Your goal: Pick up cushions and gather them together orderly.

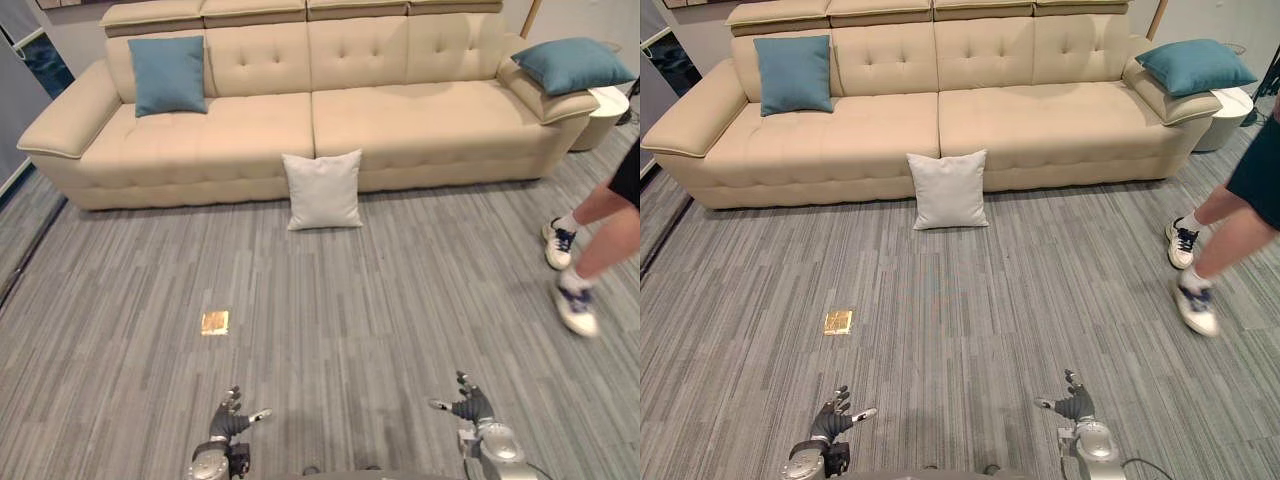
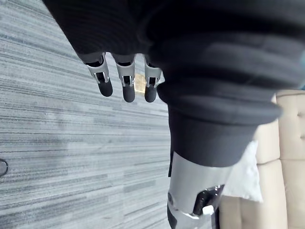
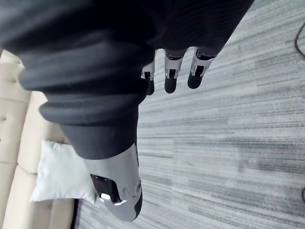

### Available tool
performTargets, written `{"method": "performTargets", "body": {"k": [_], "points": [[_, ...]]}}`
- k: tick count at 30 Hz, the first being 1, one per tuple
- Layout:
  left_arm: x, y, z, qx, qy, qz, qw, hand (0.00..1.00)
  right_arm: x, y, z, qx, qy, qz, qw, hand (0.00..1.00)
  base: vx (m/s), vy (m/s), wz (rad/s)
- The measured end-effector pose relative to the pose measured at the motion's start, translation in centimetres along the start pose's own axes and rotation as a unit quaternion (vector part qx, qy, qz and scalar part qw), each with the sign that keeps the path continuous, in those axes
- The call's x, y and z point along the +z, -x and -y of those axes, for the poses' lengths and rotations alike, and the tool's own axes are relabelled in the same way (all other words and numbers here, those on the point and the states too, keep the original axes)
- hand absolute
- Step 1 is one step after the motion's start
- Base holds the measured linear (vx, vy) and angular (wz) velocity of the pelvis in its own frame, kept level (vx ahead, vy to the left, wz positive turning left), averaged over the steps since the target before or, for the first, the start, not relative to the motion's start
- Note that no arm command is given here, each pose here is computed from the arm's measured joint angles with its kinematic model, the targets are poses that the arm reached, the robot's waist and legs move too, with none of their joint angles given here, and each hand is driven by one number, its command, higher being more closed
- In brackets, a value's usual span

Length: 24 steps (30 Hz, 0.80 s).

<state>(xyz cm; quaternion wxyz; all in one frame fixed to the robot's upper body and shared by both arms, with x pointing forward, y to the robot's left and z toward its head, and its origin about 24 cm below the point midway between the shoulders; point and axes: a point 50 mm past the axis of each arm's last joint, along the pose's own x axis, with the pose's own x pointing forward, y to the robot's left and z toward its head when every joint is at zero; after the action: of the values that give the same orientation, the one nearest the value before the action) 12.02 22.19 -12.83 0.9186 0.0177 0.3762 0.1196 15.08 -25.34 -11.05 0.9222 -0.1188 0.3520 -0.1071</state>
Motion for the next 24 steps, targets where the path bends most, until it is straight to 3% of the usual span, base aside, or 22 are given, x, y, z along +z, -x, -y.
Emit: {"method": "performTargets", "body": {"k": [13, 24], "points": [[0.0, 0.1, -1.0, 0.015, 0.005, 0.0, 1.0, 0.0, 0.0, 0.2, 1.3, -0.013, 0.026, 0.004, 1.0, 0.0, 0.0, -0.001, 0.01], [1.8, -0.2, -0.5, 0.01, 0.01, 0.038, 0.999, 0.0, 0.8, -0.6, 0.6, -0.027, -0.029, -0.002, 0.999, 0.0, 0.01, 0.008, -0.03]]}}
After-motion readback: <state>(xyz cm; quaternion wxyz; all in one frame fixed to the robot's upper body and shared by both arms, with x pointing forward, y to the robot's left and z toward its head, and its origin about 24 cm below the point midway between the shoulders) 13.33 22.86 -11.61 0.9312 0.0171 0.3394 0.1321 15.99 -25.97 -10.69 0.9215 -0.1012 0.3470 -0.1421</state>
